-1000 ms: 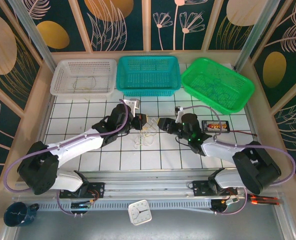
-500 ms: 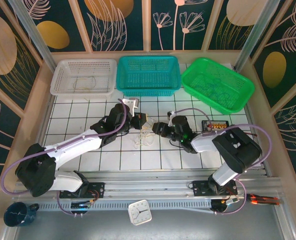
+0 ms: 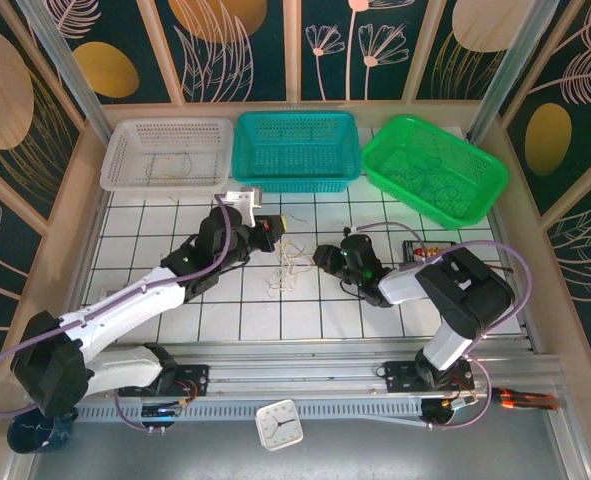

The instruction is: Untangle the cables

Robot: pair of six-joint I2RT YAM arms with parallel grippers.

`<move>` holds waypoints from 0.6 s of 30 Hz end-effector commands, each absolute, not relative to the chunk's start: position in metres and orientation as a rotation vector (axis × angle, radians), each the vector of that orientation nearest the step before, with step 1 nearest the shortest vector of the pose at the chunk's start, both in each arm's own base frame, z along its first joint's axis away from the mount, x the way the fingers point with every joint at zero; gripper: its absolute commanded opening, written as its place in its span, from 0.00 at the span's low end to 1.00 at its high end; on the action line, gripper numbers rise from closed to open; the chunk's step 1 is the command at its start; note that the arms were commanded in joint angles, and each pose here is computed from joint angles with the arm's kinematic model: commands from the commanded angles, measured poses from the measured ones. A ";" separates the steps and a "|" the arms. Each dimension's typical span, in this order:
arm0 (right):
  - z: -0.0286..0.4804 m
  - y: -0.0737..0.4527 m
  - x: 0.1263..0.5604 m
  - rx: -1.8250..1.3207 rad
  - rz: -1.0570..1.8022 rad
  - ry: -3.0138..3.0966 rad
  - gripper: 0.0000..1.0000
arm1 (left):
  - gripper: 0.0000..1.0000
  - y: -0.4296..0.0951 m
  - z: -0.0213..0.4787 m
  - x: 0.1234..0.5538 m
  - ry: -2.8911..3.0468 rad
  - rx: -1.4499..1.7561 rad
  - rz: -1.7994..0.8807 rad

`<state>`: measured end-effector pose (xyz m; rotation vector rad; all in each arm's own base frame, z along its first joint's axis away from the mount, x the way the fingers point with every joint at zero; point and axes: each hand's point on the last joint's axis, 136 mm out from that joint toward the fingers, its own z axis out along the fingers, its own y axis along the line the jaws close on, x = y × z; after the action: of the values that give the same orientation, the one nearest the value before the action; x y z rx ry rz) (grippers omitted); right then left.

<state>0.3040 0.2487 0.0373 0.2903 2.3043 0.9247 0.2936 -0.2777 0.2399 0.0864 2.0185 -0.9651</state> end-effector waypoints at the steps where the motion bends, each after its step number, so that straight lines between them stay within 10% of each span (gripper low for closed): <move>1: 0.054 0.248 0.303 0.277 0.930 2.263 0.40 | 0.00 -0.276 0.234 0.294 2.006 0.054 -0.967; 18: 0.192 0.252 0.287 0.118 1.074 1.982 0.53 | 0.00 -0.273 0.200 0.295 2.018 0.019 -0.967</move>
<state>0.2890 0.2458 0.1773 0.1613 1.9964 1.0839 0.2920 -0.2695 0.1920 0.0339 2.0607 -0.9374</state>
